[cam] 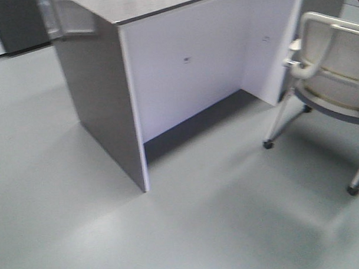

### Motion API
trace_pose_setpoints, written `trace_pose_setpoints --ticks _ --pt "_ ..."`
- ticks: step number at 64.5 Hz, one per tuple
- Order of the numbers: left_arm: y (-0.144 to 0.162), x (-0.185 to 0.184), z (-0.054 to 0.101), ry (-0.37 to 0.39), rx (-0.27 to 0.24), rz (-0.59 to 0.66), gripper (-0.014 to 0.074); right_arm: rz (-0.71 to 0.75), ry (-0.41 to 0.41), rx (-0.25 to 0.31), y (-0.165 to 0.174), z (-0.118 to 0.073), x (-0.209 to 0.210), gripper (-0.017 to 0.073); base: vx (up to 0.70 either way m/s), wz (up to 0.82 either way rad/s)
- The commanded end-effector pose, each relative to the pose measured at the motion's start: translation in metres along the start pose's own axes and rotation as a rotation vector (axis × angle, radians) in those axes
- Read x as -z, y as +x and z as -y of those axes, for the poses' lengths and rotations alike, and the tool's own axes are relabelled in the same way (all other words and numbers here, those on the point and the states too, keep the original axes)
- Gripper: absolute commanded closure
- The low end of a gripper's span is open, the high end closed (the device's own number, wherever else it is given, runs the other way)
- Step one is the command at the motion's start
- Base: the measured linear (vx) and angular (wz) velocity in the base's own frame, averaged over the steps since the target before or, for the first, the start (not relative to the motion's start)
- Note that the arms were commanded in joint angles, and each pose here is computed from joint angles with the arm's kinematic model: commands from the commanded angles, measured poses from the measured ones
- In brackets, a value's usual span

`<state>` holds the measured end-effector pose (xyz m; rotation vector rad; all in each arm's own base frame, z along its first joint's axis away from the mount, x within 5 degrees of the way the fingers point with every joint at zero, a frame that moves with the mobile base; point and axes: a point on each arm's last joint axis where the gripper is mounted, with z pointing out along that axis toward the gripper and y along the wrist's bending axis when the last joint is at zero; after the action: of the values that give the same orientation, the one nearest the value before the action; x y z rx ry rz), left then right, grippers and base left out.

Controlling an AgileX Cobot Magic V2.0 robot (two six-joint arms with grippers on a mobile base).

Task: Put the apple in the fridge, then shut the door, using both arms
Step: 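Drive the base away from the counter toward the open refrigerator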

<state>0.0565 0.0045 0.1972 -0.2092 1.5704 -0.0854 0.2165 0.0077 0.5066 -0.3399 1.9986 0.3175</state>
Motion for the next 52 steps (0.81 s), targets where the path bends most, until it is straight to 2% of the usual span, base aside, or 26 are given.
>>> trace_pose_setpoints --ticks 1,27,52 --pt "0.0021 0.0000 0.0001 0.019 0.005 0.057 0.0600 0.118 0.014 0.013 -0.0133 -0.0054 0.0140 0.0547 0.02 0.61" --pt "0.0021 0.0000 0.0001 0.019 0.005 0.057 0.0600 0.119 0.015 0.013 -0.0134 -0.0053 0.0140 0.0547 0.02 0.56" --pt "0.0021 0.0000 0.0001 0.019 0.005 0.057 0.0600 0.119 0.015 0.013 -0.0134 -0.0053 0.0140 0.0547 0.04 0.37"
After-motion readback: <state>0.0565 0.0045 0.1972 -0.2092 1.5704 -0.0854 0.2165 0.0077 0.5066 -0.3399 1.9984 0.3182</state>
